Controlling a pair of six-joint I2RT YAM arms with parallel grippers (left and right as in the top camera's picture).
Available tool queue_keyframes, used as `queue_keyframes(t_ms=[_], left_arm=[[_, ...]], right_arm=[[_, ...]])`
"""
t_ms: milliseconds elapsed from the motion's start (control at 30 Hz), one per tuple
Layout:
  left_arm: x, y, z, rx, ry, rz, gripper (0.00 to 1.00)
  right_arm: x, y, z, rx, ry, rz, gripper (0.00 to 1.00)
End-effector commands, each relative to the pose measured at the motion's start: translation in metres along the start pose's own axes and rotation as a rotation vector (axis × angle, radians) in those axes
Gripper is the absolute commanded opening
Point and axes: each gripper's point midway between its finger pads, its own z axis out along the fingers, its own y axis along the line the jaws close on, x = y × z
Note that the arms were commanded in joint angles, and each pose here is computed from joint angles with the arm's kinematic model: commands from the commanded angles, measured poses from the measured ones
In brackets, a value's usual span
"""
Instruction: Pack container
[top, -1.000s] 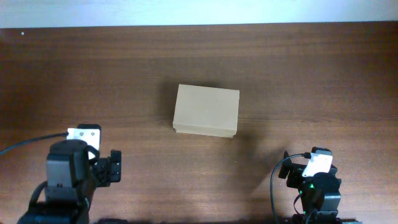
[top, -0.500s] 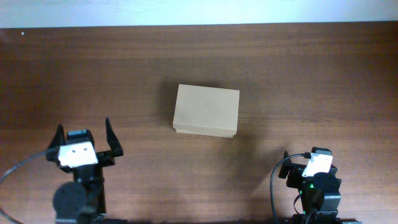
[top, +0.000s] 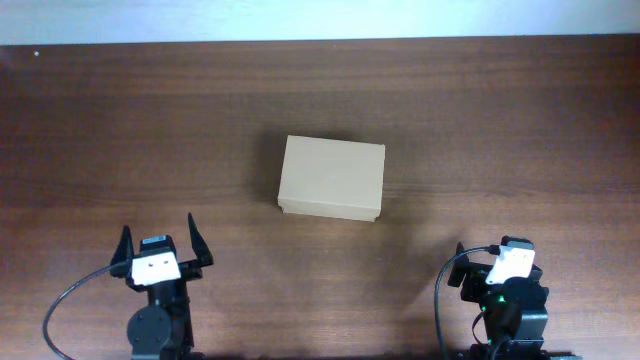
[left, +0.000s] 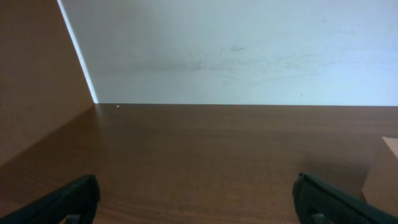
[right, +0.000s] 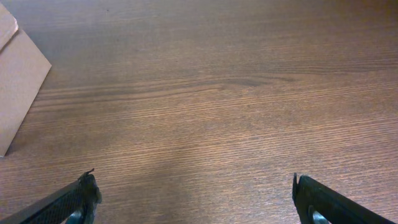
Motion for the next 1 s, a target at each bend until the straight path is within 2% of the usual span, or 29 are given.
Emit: queue_keyframes(t_ms=[0, 200, 967], left_arm=[[0.009, 0.003, 0.001, -0.016, 0.010, 0.015, 0.99], [0.023, 0.001, 0.002, -0.013, 0.044, 0.024, 0.99], [0.023, 0.001, 0.002, -0.013, 0.043, 0.024, 0.99]], right_arm=[[0.001, -0.004, 0.001, 0.023, -0.005, 0.013, 0.99], [0.001, -0.004, 0.001, 0.023, -0.005, 0.013, 0.99], [0.001, -0.004, 0.001, 0.023, -0.005, 0.013, 0.99]])
